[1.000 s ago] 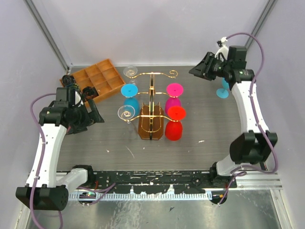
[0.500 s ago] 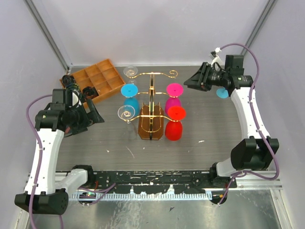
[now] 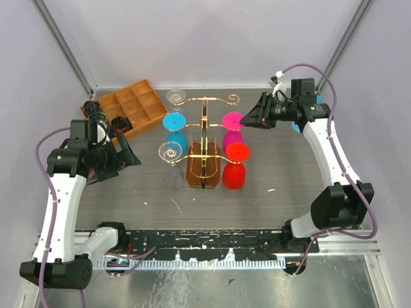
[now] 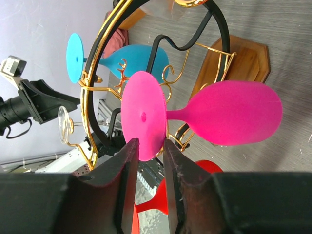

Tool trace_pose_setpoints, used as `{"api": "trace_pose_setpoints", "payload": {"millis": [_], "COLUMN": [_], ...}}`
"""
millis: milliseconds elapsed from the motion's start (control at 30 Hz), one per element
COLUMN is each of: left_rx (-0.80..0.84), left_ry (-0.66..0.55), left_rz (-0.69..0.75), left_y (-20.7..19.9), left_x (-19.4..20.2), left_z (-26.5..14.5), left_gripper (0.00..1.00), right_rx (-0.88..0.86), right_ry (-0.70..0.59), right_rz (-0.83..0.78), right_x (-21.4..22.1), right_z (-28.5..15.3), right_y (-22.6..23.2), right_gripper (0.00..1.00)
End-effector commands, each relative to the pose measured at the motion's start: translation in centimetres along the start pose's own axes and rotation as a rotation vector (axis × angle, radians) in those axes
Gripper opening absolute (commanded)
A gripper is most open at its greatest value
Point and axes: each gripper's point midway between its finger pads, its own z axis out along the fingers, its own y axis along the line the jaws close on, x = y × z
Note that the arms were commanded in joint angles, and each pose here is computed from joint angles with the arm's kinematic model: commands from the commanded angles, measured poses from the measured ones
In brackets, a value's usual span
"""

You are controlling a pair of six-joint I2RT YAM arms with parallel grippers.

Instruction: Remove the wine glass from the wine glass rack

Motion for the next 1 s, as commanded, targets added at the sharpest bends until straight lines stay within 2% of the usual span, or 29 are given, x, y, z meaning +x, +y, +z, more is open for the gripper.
{"api": "trace_pose_setpoints", "payload": {"millis": [0,367,467,967], "left_rx": [0.022,0.022,0.019,0.009], "left_ry": [0.004,0.006,0.006,0.019], "left_rz": [-0.002,-0.001,0.004,0.011], "left_y": [-0.2,0.0,0.0,0.5], "left_x": [0.4,0.7,0.7,1.2], "left_z": [-0.2,0.0,-0.1,0.5], "left_gripper": [0.98,0.98,0.98,0.98], "right_rx": [-0.035,-0.068,-0.070,-0.058], "right_ry": [-0.018,-0.009,-0.030,-0.081], "right_rz": [-0.069,-0.078,-0.091,-0.136], "right_x": [-0.7,-0.9,-1.4,-2.1], "right_z": [0.1,1.0,0.7,-0.9], "right_y": [1.4,2.2,2.8,4.6], "right_gripper": [0.30,0.29,0.23,0.24]}}
